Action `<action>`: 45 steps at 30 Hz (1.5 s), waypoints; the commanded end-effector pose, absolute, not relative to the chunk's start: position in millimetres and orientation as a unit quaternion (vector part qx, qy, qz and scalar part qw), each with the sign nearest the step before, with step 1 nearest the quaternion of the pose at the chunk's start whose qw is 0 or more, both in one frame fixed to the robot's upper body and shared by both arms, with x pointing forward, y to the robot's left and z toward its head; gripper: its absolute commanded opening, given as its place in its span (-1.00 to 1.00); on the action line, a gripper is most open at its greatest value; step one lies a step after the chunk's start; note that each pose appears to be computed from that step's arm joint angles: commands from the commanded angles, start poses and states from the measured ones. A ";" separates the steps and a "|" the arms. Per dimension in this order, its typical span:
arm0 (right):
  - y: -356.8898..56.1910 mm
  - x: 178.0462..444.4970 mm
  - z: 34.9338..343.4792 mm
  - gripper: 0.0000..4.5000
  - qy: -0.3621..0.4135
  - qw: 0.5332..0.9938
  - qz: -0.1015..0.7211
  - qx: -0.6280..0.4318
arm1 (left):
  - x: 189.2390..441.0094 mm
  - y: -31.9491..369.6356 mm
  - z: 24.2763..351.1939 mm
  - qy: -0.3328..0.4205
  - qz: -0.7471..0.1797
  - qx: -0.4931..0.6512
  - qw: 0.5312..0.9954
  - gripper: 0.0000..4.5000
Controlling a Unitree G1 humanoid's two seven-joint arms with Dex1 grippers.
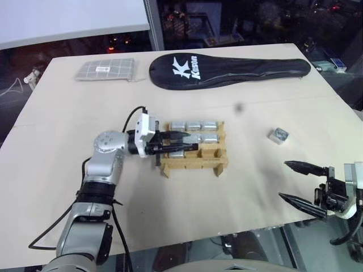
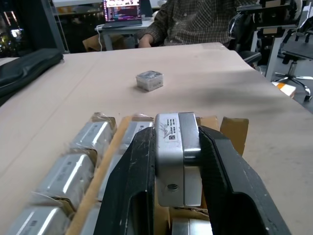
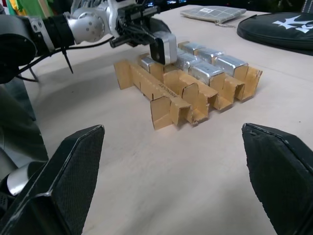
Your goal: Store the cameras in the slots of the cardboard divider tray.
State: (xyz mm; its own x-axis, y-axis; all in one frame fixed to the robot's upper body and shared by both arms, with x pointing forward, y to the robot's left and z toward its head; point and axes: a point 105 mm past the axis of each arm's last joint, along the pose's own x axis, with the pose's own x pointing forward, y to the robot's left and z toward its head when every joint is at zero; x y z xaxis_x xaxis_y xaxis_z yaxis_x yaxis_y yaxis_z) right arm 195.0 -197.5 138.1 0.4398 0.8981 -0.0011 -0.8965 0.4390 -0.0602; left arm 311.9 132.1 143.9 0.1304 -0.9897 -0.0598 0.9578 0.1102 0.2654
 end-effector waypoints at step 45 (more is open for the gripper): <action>-230.3 307.4 143.2 1.00 0.011 0.914 0.389 -0.110 | 238.4 171.0 217.2 -0.005 -0.641 0.200 0.741 0.98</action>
State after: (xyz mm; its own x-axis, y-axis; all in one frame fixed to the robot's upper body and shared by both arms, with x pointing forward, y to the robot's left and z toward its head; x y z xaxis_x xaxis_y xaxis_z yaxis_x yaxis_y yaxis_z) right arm 298.1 -221.3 141.4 0.6722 0.7349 -0.0898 -0.7372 0.6530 -0.1739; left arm 246.0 170.4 203.7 0.1567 -0.9539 -0.2558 0.9647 0.0924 0.2465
